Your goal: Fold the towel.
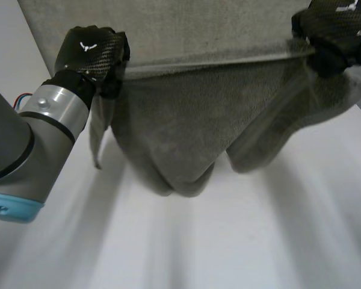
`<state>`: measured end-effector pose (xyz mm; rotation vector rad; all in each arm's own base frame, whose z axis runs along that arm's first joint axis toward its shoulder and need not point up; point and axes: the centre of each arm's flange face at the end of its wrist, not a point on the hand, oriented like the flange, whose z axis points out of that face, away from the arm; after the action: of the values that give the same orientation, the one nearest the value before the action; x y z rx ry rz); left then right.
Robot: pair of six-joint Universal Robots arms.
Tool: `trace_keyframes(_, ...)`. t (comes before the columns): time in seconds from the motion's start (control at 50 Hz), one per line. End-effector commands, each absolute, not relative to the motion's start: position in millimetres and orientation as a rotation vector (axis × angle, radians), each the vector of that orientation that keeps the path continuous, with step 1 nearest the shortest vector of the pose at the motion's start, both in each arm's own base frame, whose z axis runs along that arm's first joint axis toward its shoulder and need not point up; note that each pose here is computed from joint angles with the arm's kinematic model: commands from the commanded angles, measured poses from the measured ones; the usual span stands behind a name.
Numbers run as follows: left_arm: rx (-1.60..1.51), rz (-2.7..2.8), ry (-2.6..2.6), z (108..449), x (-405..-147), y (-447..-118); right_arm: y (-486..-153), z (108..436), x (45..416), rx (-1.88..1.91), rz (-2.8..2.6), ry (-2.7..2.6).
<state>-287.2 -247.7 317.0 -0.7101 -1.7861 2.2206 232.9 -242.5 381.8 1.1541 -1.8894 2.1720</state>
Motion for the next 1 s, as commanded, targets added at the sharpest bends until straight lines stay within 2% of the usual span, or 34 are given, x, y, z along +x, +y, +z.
trace_keyframes(0.02, -0.916, 2.008, -2.077, 268, -280, -258, -258, 322, 247, 1.376, 1.902, -2.102)
trace_keyframes(0.04, -0.916, 2.007, -2.078, 268, -280, -258, -258, 322, 247, 1.376, 1.901, -2.102)
trace_keyframes(0.08, -0.996, 1.902, -2.221, 238, -274, -275, -266, 296, 256, 1.458, 1.793, -2.138)
trace_keyframes(0.1, -0.996, 1.901, -2.221, 238, -274, -275, -266, 296, 256, 1.459, 1.793, -2.138)
trace_keyframes(0.14, -1.034, 1.861, -2.274, 226, -273, -282, -277, 266, 269, 1.536, 1.692, -2.16)
trace_keyframes(0.18, -1.101, 1.847, -2.306, 213, -275, -298, -283, 254, 275, 1.556, 1.651, -2.161)
trace_keyframes(0.2, -1.101, 1.847, -2.306, 213, -275, -299, -283, 254, 275, 1.556, 1.65, -2.161)
trace_keyframes(0.24, -1.168, 1.908, -2.277, 210, -283, -320, -301, 235, 287, 1.557, 1.606, -2.119)
trace_keyframes(0.26, -1.168, 1.908, -2.276, 210, -283, -320, -301, 234, 287, 1.557, 1.606, -2.119)
trace_keyframes(0.3, -1.209, 2.081, -2.168, 225, -295, -346, -331, 237, 297, 1.47, 1.686, -1.976)
trace_keyframes(0.32, -1.209, 2.082, -2.167, 225, -295, -346, -331, 237, 297, 1.47, 1.686, -1.975)
trace_keyframes(0.34, -1.207, 2.226, -2.069, 240, -302, -360, -348, 251, 304, 1.386, 1.8, -1.856)
trace_keyframes(0.36, -1.207, 2.228, -2.067, 240, -302, -361, -348, 251, 304, 1.385, 1.801, -1.855)
trace_keyframes(0.4, -1.116, 2.599, -1.772, 287, -313, -383, -377, 298, 315, 1.142, 2.12, -1.539)
trace_keyframes(0.42, -1.115, 2.601, -1.77, 288, -313, -383, -377, 298, 315, 1.14, 2.122, -1.537)
trace_keyframes(0.44, -1.046, 2.755, -1.609, 308, -318, -388, -384, 319, 316, 1.023, 2.253, -1.385)
trace_keyframes(0.46, -0.945, 2.914, -1.401, 330, -323, -389, -384, 345, 314, 0.896, 2.371, -1.198)
trace_keyframes(0.48, -0.944, 2.916, -1.399, 331, -323, -389, -384, 345, 314, 0.895, 2.372, -1.196)
trace_keyframes(0.52, -0.713, 3.145, -1.054, 381, -317, -380, -356, 396, 307, 0.722, 2.524, -0.937)
trace_keyframes(0.58, -0.662, 3.183, -0.96, 396, -315, -369, -346, 405, 302, 0.704, 2.544, -0.897)
trace_keyframes(0.64, -0.663, 3.181, -0.98, 397, -306, -365, -340, 392, 303, 0.772, 2.538, -0.951)
trace_keyframes(0.68, -0.712, 3.126, -1.071, 378, -306, -367, -340, 371, 302, 0.852, 2.499, -1.074)
trace_keyframes(0.7, -0.712, 3.126, -1.072, 378, -306, -367, -340, 371, 302, 0.852, 2.499, -1.075)
trace_keyframes(0.74, -0.801, 3.046, -1.205, 350, -306, -368, -338, 352, 302, 0.922, 2.458, -1.208)
trace_keyframes(0.76, -0.802, 3.046, -1.205, 350, -306, -368, -338, 352, 302, 0.923, 2.458, -1.209)
trace_keyframes(0.8, -0.883, 2.963, -1.349, 320, -302, -369, -336, 336, 300, 0.969, 2.419, -1.326)
trace_keyframes(0.86, -0.923, 2.914, -1.423, 303, -299, -368, -335, 326, 298, 0.993, 2.396, -1.386)
trace_keyframes(0.9, -1.006, 2.802, -1.573, 268, -294, -363, -333, 315, 298, 1.022, 2.372, -1.438)
trace_keyframes(0.92, -1.006, 2.802, -1.574, 268, -293, -363, -329, 299, 297, 1.068, 2.338, -1.498)
trace_keyframes(0.94, -1.047, 2.743, -1.641, 251, -292, -359, -325, 285, 297, 1.112, 2.307, -1.545)
trace_keyframes(0.96, -1.087, 2.684, -1.704, 233, -290, -354, -325, 285, 297, 1.113, 2.307, -1.545)
trace_keyframes(0.98, -1.088, 2.684, -1.705, 233, -290, -354, -319, 270, 298, 1.166, 2.273, -1.594)
trace_keyframes(1.0, -1.131, 2.61, -1.778, 212, -288, -349, -319, 270, 298, 1.167, 2.273, -1.595)
